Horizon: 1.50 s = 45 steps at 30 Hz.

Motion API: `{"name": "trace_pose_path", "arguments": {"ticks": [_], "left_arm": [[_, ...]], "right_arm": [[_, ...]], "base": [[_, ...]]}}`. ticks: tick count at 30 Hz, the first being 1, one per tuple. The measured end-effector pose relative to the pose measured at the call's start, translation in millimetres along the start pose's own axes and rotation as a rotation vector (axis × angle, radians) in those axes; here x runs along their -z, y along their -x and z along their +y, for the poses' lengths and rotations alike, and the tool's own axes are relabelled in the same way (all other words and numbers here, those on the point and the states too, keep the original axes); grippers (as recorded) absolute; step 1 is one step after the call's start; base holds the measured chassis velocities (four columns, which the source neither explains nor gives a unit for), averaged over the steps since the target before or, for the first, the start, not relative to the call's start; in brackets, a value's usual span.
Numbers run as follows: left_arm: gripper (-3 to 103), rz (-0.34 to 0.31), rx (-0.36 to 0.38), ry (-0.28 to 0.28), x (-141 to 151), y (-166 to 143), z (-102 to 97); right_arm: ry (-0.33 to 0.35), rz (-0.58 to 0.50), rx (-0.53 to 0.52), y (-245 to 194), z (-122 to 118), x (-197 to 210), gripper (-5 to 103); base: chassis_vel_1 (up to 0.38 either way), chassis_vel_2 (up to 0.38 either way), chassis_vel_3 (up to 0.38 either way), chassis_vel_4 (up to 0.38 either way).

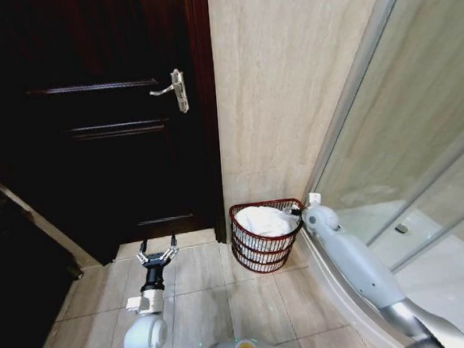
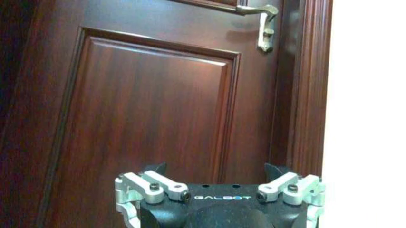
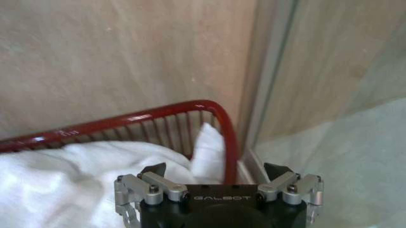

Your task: Discard the used towel into the hamper.

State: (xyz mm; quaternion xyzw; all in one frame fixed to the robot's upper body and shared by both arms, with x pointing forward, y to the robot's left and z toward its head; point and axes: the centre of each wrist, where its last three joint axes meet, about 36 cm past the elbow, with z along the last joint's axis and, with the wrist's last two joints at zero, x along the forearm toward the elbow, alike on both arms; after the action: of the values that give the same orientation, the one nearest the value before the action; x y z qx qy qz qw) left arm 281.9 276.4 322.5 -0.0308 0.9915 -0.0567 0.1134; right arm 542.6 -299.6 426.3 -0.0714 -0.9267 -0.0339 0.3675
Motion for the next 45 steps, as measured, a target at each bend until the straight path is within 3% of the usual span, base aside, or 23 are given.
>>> {"name": "trace_pose_path", "arguments": {"ticks": [9, 13, 26, 36, 45], "left_arm": [[100, 0.006, -0.011, -0.012, -3.5, -0.1, -6.4], [100, 0.01, -0.01, -0.011, -4.8, -1.4, -6.3], [100, 0.014, -0.007, 0.001, -7.1, -3.9, -5.4], [100, 0.014, -0.007, 0.007, -7.6, -2.2, -4.1], [100, 0.023, -0.002, 0.016, -9.8, -4.0, -0.7]], "right_arm": [[-0.001, 0.003, -0.037, 0.9, -22.2, -6.8, 100], [0.0, 0.003, -0.03, 4.7, -17.1, -6.7, 100], [-0.023, 0.015, 0.04, 2.3, 38.2, -3.4, 100], [-0.008, 0.012, 0.08, -2.9, 97.6, 4.1, 100], [-0.041, 0.049, 0.072, 22.6, 111.7, -23.3, 100]], "base": [[0.0, 0.0, 0.0, 0.0], [0.0, 0.0, 0.0, 0.0], [0.0, 0.0, 0.0, 0.0], [0.0, 0.0, 0.0, 0.0], [0.0, 0.0, 0.0, 0.0]]}}
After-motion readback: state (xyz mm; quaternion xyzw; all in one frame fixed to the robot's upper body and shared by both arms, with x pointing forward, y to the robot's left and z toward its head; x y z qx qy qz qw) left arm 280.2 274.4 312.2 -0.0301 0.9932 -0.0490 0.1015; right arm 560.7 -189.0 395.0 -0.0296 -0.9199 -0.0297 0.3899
